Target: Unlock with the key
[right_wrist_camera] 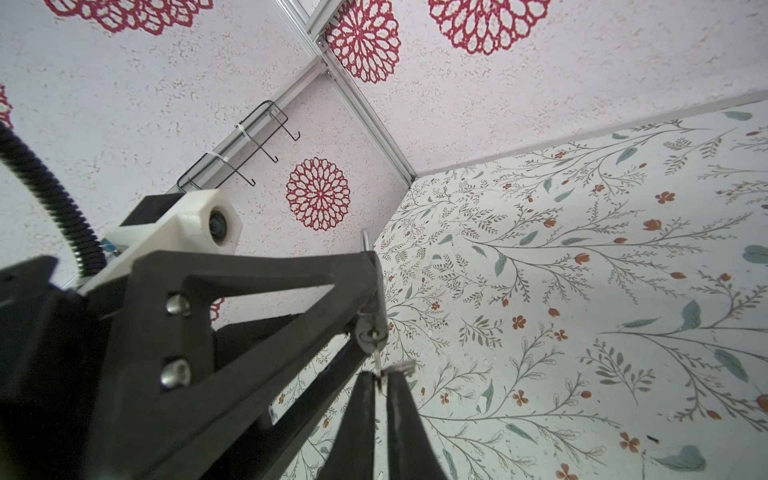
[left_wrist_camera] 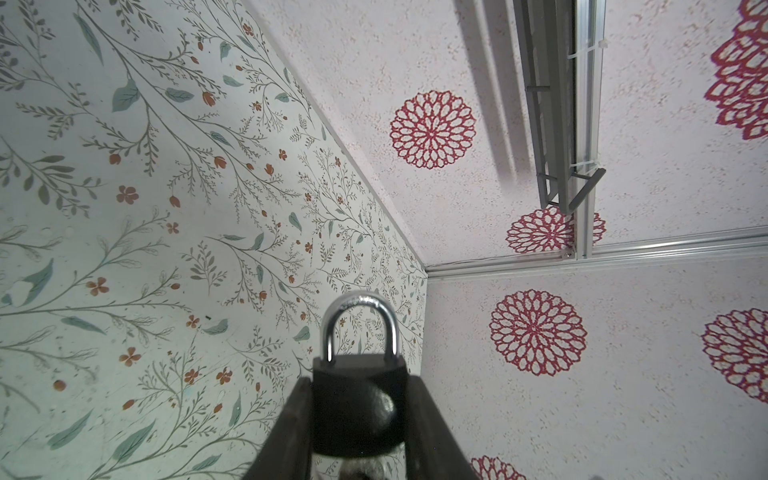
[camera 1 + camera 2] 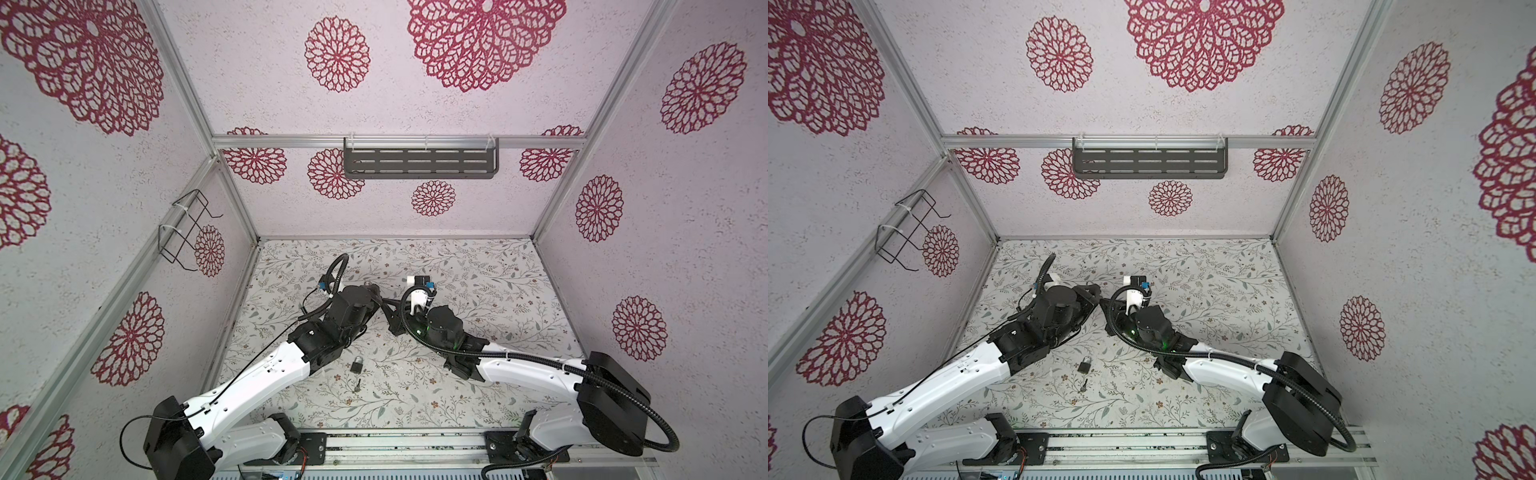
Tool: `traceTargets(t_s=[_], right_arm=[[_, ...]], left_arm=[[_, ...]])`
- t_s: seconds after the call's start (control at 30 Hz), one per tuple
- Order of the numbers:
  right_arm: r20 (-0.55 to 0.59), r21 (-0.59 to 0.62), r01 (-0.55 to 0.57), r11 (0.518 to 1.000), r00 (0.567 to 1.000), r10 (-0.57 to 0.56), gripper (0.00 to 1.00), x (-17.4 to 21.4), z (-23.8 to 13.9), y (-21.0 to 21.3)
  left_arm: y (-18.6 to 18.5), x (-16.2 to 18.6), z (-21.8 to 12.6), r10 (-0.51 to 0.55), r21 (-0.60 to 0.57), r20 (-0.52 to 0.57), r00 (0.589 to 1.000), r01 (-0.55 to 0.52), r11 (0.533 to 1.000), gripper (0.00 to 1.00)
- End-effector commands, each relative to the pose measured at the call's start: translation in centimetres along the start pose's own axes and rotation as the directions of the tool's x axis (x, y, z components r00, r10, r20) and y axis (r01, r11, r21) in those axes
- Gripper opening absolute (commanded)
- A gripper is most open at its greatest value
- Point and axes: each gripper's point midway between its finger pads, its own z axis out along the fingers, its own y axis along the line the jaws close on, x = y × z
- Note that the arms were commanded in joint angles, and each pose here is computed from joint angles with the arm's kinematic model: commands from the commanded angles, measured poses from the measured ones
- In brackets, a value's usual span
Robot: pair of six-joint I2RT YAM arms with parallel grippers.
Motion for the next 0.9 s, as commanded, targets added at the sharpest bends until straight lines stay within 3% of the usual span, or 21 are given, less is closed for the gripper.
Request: traceTargets(t_s=[0.0,0.27,0.6,0.87], right_arm=[[0.056,-0.030,0.003,1.000,0.998,-0.001,0.07,-2.2,0.3,1.2],[0.071,-0.037,0.020,0.999,0.997,-0.017,0.03,-2.8,0.5,1.5],[0.073,-0.070,0.092,0.993,0.994,-0.087,0.04,-4.0,1.3,2.6],[0.069,-0.035,0.093,0.995,0.993,-0.091,0.07,-3.9,0.0,1.7]], left_arm=[[-1.9,-0.2,-0.6,-0.013,0.067,-0.003,1.000,0.013,0.998,0.00],[-2.4,1.7,-1.2,0.010,0.085,-0.070,0.997,-0.004,0.996,0.00],[-2.7,6.8,-1.1,0.075,0.116,-0.268,0.961,-0.045,0.992,0.00],[-2.8,4.0,-1.7,0.079,0.114,-0.145,0.986,-0.063,0.991,0.00]])
